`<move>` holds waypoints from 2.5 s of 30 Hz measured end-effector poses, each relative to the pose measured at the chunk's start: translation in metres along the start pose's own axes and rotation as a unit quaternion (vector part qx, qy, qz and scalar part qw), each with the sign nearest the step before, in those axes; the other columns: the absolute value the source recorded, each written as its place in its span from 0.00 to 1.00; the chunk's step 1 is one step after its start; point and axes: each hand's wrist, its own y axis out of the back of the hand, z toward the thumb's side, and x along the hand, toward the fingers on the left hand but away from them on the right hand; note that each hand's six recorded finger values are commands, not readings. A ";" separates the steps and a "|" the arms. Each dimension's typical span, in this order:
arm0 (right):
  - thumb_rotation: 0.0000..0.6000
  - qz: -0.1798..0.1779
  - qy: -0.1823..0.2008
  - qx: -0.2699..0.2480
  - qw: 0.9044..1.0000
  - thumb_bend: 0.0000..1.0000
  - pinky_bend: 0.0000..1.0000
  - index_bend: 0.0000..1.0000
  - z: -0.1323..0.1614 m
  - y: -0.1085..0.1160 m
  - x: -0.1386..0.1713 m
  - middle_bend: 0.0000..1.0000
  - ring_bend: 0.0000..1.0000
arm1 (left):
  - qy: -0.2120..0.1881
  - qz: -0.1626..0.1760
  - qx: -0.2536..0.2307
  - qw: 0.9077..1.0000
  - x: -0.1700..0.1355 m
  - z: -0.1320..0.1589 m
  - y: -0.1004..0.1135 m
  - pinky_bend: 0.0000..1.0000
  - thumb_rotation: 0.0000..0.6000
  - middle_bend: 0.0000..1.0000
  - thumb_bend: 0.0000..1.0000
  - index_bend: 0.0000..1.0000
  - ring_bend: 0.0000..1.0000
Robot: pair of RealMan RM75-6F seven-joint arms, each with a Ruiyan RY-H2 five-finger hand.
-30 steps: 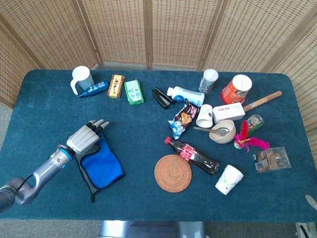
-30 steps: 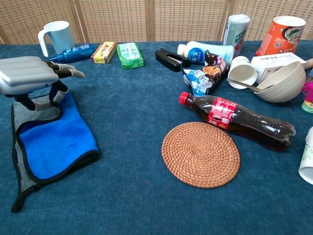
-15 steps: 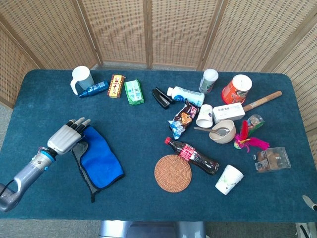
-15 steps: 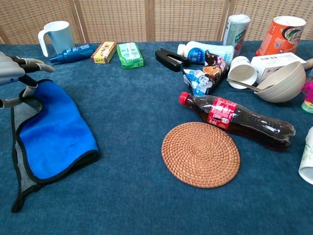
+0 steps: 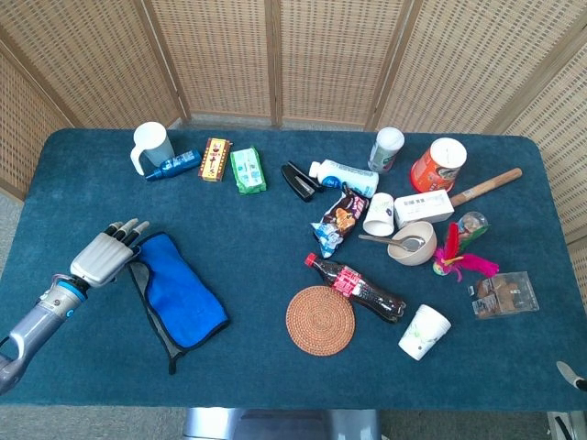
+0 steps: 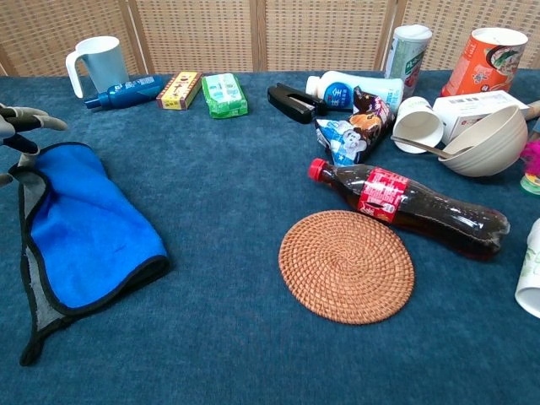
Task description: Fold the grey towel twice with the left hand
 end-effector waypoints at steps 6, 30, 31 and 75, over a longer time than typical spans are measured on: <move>1.00 0.001 0.003 0.000 1.000 0.00 0.00 0.00 0.002 0.000 0.001 0.00 0.00 | 0.020 -0.014 0.002 1.000 -0.003 -0.009 -0.007 0.16 1.00 0.00 0.52 0.23 0.00; 1.00 -0.001 0.005 -0.005 1.000 0.00 0.00 0.00 0.001 0.002 0.002 0.00 0.00 | 0.003 0.009 -0.028 1.000 -0.008 0.002 0.006 0.17 1.00 0.00 0.52 0.33 0.00; 1.00 -0.001 0.005 -0.005 1.000 0.00 0.00 0.00 0.002 0.002 0.002 0.00 0.00 | 0.001 0.014 -0.031 0.999 -0.008 0.003 0.008 0.17 1.00 0.00 0.52 0.33 0.00; 1.00 -0.004 0.005 -0.008 1.000 0.00 0.00 0.00 0.001 0.004 0.003 0.00 0.00 | -0.241 0.057 -0.074 0.966 -0.065 0.118 0.013 0.19 1.00 0.00 0.37 0.31 0.00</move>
